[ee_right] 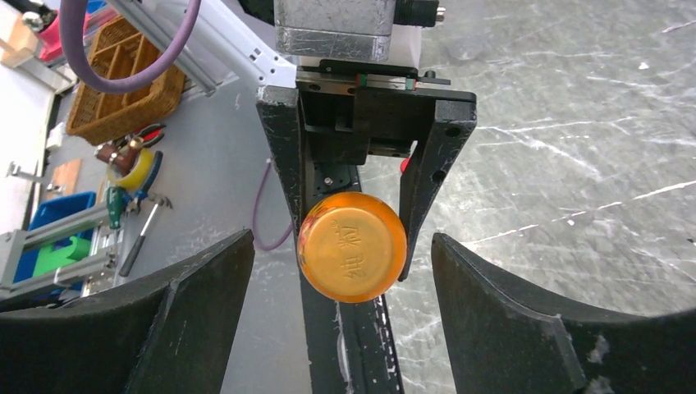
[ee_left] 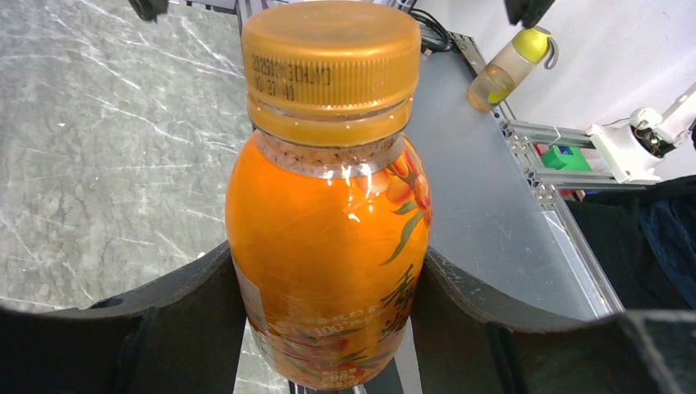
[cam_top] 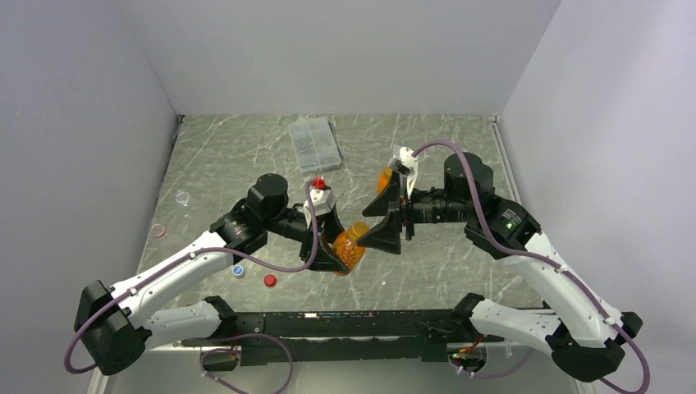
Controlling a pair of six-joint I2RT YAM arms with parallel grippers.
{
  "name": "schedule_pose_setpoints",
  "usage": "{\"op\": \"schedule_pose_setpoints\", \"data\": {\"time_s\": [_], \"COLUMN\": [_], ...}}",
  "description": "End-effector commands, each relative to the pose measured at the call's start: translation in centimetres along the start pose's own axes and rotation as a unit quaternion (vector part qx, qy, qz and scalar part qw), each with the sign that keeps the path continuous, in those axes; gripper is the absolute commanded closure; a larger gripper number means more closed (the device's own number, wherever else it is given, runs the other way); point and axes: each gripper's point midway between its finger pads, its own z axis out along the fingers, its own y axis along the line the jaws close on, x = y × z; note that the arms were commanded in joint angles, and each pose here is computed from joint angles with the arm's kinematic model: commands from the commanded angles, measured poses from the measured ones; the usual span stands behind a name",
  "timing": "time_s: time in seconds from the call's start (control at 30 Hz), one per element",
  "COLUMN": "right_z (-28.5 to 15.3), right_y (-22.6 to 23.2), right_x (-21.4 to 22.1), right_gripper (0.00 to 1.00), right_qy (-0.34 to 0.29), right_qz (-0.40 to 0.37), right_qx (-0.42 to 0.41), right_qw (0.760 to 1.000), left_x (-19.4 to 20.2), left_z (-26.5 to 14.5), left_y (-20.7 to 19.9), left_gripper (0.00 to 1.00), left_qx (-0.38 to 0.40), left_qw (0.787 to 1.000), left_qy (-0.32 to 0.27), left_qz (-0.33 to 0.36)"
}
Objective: Screw on the bottle caps
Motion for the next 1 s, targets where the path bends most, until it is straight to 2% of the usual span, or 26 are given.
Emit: {"op": "schedule_pose_setpoints", "data": {"time_s": [0.0,0.33,0.47,0.53,0.67,0.8,0.97], "right_z": [0.2,0.7,0.8,0.9,1.0,1.3,1.8], "right_y": [1.1,0.5,0.4,0.2,-0.5,-2.6,-5.4], "right_x": [-0.7,0.0,0.0,0.1,0.1,0.1,0.1], "right_gripper": [0.21,0.31,0.39,0.45,0.67,0.83,0.89], "right_qy": [-0.01,0.003,0.007,0.01,0.01,0.019,0.014], "right_qz": [-0.026,-0.016,-0.013,-0.009,0.001,0.041,0.103], "right_qx": [-0.038,-0.035,-0.035,-0.03,-0.008,0.052,0.13], "right_qw": [0.999,0.999,0.999,0.999,1.0,0.998,0.986], "left_x": [-1.2,-1.5,-1.5,-1.5,-1.7,-2.3,-3.3], "left_z": [-0.2,-0.3,-0.3,-0.2,-0.3,-0.7,-2.2], "left_y": [-1.4,-1.3,-1.1,-1.0,-0.4,2.0,6.4], "left_gripper": [1.0,1.0,1.0,1.0,1.0,1.0,1.0], "left_qx": [0.03,0.024,0.02,0.017,-0.003,-0.081,-0.215], "left_qw": [0.999,0.999,0.999,0.999,0.999,0.995,0.974], "left_qy": [-0.013,-0.018,-0.021,-0.022,-0.025,-0.032,-0.036], "left_qz": [0.031,0.04,0.04,0.041,0.044,0.05,0.064]}}
